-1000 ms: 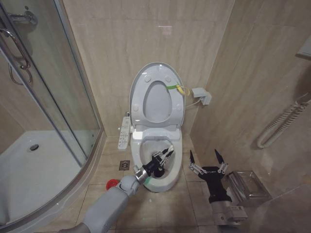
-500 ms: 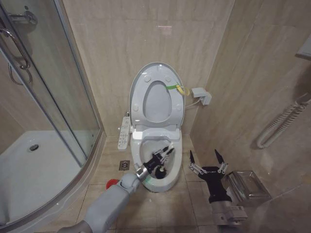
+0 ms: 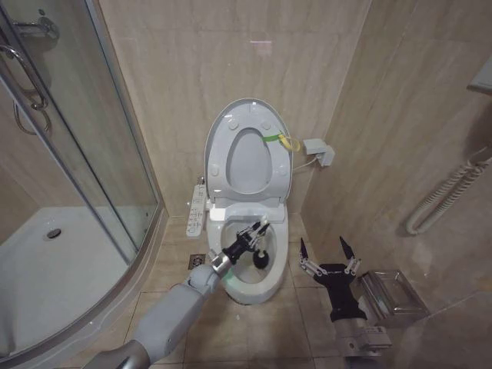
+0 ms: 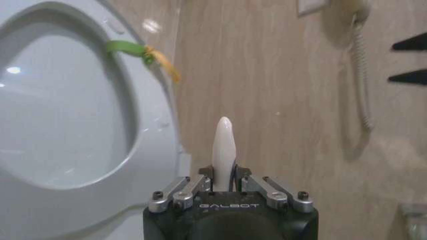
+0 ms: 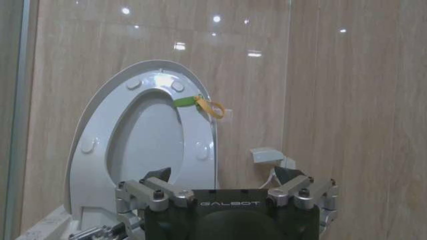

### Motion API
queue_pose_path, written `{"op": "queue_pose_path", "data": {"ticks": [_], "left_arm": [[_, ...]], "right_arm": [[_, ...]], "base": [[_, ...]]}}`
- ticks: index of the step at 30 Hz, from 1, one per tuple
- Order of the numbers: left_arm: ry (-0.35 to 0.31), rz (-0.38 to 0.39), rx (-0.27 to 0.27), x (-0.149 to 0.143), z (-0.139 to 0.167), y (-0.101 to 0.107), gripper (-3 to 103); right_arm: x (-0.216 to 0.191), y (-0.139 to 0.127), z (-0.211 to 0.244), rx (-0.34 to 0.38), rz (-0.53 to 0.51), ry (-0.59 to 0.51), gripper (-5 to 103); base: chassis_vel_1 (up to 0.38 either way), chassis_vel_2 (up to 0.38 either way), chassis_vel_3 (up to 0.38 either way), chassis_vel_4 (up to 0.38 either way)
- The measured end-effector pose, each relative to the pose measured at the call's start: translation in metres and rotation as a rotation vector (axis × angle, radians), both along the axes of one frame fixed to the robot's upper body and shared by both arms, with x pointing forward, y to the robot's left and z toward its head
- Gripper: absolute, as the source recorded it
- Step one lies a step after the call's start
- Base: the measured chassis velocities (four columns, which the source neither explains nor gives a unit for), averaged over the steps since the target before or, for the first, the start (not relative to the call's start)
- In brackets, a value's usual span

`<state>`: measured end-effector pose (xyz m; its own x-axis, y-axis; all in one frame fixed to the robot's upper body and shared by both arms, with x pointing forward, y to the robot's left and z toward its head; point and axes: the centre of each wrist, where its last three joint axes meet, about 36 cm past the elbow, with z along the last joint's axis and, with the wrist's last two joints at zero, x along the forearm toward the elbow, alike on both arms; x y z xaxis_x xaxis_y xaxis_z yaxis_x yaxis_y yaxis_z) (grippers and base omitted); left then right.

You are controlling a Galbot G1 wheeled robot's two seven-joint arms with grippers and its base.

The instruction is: Open the toilet lid, clean the toilet bowl with a toilet brush, close the toilet lid, and flush.

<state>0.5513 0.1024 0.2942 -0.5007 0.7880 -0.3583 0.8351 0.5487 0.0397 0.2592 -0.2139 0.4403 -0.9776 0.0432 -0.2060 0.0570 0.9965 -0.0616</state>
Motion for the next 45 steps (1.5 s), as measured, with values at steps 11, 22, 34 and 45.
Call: {"op": "queue_pose_path", "data": {"ticks": [11,22,34,45], "left_arm": [[0.077,0.048,0.091,0.001,-0.052,0.030,21],[0.004,0.007,0.002,0.008,-0.008,-0.007,21],[0.088,0.043,0.086,0.002,-0.052,0.009,21],[0.048,-0.013,0.012,-0.005,-0.026,-0.023,21]], "right_arm": [[0.000,0.000,0.000,0.000,0.000,0.000,100],[0.000,0.000,0.000,0.000,0.000,0.000,100],[0.000,0.000,0.000,0.000,0.000,0.000,100],[0.000,0.000,0.000,0.000,0.000,0.000,100]], "base": [[0.000,0.000,0.000,0.000],[0.000,0.000,0.000,0.000],[0.000,0.000,0.000,0.000],[0.000,0.000,0.000,0.000]]}}
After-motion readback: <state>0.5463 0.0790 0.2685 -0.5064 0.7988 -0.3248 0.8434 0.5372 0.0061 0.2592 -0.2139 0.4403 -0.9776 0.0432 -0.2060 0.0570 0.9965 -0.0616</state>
